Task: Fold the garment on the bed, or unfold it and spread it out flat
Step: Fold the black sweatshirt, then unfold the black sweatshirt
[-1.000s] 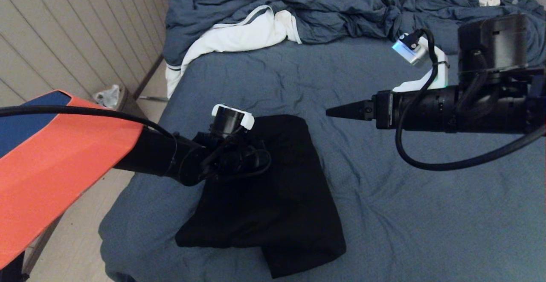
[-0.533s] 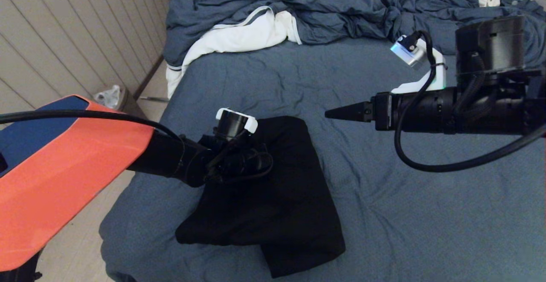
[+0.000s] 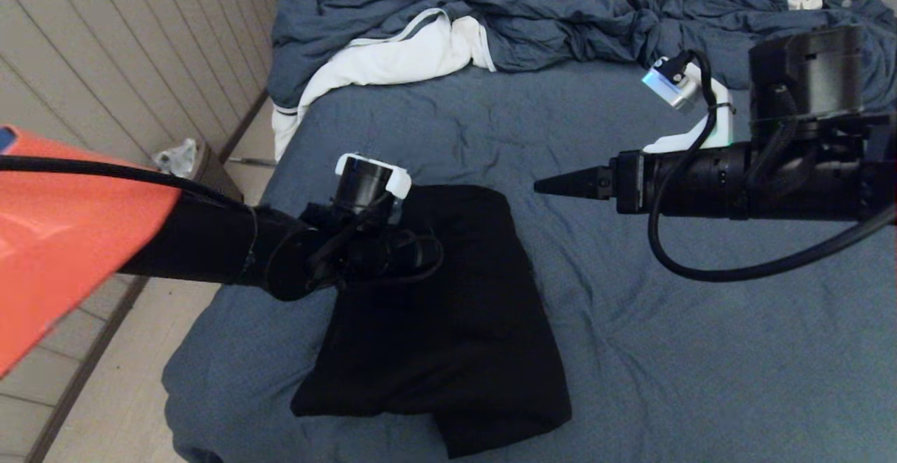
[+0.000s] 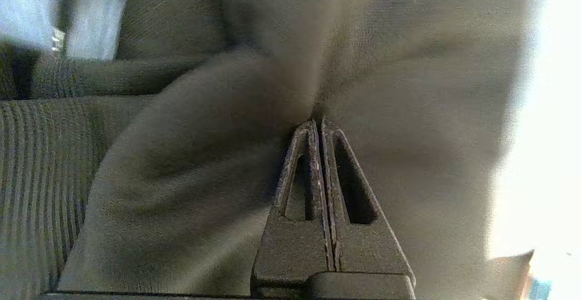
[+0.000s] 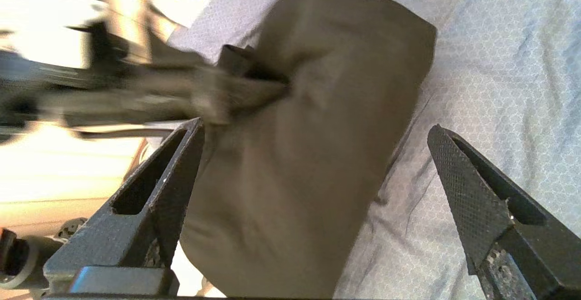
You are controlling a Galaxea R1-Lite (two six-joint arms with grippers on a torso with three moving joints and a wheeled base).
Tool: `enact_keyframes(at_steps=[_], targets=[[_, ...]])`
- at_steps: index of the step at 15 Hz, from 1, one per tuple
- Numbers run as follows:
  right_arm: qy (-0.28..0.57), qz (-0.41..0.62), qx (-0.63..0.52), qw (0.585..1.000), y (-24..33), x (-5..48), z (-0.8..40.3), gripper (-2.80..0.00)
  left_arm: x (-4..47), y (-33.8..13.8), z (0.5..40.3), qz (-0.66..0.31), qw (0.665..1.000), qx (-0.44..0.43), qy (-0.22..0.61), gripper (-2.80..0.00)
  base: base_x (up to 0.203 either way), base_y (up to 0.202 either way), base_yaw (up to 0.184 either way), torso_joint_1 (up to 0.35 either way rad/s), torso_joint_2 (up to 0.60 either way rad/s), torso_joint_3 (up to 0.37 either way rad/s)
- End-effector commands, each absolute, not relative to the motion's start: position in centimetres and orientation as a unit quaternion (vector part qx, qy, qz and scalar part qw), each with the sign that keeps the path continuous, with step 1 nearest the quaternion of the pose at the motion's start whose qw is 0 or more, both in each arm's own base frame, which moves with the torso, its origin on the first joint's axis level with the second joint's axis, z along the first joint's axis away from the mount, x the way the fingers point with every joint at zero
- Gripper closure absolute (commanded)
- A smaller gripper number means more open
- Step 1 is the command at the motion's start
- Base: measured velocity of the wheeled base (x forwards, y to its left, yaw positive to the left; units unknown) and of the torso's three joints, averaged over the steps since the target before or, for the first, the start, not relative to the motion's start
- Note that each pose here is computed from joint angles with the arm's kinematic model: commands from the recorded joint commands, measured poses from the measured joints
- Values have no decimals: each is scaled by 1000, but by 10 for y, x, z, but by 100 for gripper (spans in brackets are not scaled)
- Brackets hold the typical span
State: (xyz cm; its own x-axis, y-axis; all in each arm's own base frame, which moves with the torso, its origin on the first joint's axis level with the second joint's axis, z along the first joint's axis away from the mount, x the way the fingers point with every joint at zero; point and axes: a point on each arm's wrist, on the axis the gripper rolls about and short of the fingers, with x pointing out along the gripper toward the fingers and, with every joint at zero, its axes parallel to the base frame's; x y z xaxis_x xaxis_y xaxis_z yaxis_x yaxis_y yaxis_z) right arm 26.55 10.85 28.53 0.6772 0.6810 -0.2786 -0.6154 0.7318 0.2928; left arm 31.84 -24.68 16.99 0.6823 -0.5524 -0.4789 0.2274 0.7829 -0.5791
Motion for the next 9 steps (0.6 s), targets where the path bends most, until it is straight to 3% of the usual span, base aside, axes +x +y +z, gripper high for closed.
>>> enact_keyframes(at_steps=[1, 4, 8, 9], targets=[[188, 357, 88, 911, 109, 266, 285, -280, 294, -230, 220, -249, 890, -265, 276, 0, 0, 0, 0, 0, 0, 0], [188, 357, 88, 911, 109, 265, 285, -280, 270, -211, 257, -267, 894, -271, 236, 0, 0, 0, 0, 0, 0, 0], [188, 357, 86, 911, 108, 264, 284, -280, 261, -199, 272, -269, 900, -267, 217, 0, 0, 0, 0, 0, 0, 0], [188, 358, 79, 911, 108, 262, 282, 0, 263, -197, 272, -266, 902, -265, 215, 0, 0, 0, 0, 0, 0, 0]])
